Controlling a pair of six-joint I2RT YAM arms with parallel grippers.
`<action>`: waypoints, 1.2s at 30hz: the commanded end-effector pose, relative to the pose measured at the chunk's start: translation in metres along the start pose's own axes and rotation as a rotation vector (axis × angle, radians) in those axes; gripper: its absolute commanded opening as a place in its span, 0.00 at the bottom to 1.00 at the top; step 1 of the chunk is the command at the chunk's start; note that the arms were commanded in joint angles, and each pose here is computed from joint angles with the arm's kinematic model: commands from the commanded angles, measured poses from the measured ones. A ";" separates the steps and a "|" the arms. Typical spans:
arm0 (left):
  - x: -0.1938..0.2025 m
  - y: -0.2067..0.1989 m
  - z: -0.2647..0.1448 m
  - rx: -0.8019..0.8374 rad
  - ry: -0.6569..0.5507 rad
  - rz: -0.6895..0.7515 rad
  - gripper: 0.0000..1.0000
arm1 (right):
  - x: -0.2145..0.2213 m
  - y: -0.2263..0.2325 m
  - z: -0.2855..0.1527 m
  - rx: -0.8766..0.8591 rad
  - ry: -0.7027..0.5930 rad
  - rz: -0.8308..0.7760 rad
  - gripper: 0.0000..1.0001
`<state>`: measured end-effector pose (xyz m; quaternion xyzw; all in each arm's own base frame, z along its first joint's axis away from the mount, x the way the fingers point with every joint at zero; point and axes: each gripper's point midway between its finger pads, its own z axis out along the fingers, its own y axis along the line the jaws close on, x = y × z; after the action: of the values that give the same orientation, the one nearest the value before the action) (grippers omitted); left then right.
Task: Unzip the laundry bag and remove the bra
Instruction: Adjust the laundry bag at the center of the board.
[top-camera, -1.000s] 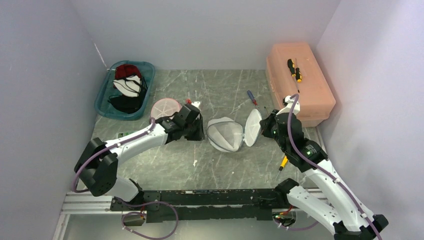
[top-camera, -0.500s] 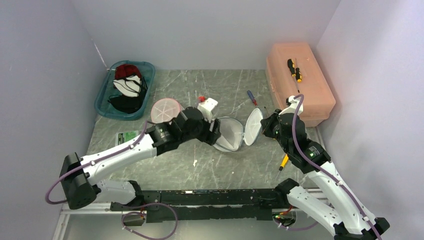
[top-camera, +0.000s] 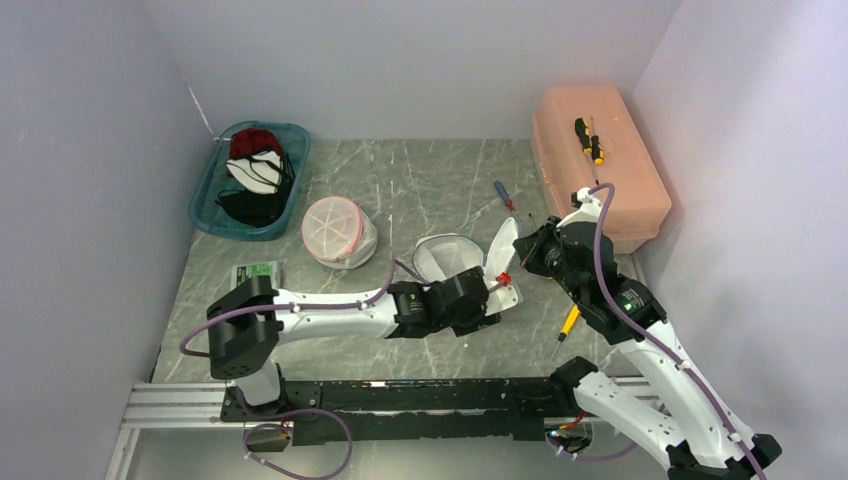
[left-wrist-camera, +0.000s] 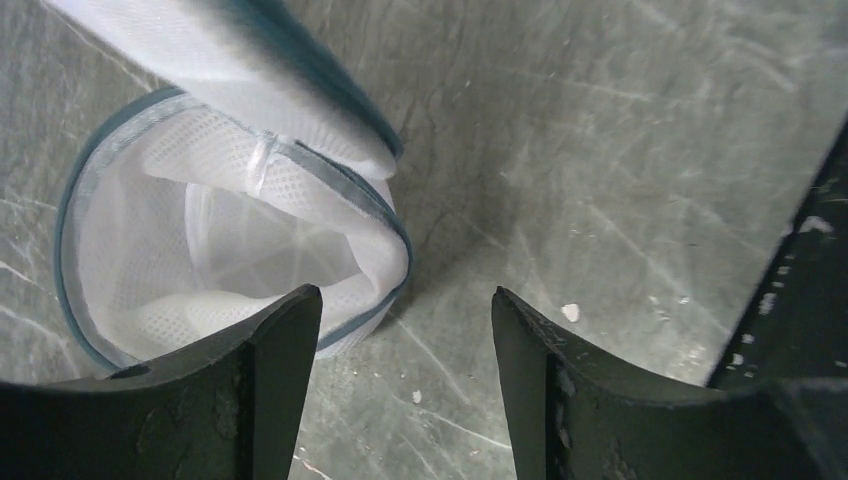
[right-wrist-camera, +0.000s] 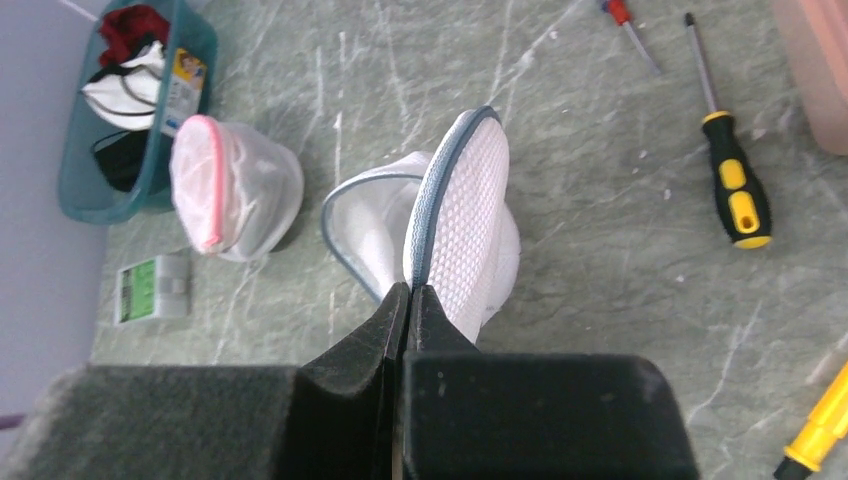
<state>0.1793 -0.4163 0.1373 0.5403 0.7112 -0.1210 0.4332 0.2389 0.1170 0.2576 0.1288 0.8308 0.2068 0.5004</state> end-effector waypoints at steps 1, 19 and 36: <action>-0.027 0.019 0.008 -0.082 -0.072 0.052 0.68 | -0.018 0.028 -0.020 -0.106 -0.003 0.073 0.00; 0.021 0.041 0.047 -0.195 -0.007 -0.035 0.65 | -0.011 0.021 -0.032 -0.111 -0.003 0.146 0.00; 0.008 0.059 0.041 -0.305 -0.102 -0.137 0.71 | -0.011 0.021 -0.037 -0.121 -0.010 0.183 0.00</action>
<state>0.2377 -0.4110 0.0987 0.4674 0.7311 -0.0543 0.4939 0.2110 0.1229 0.2797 0.1693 0.8134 0.2860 0.4774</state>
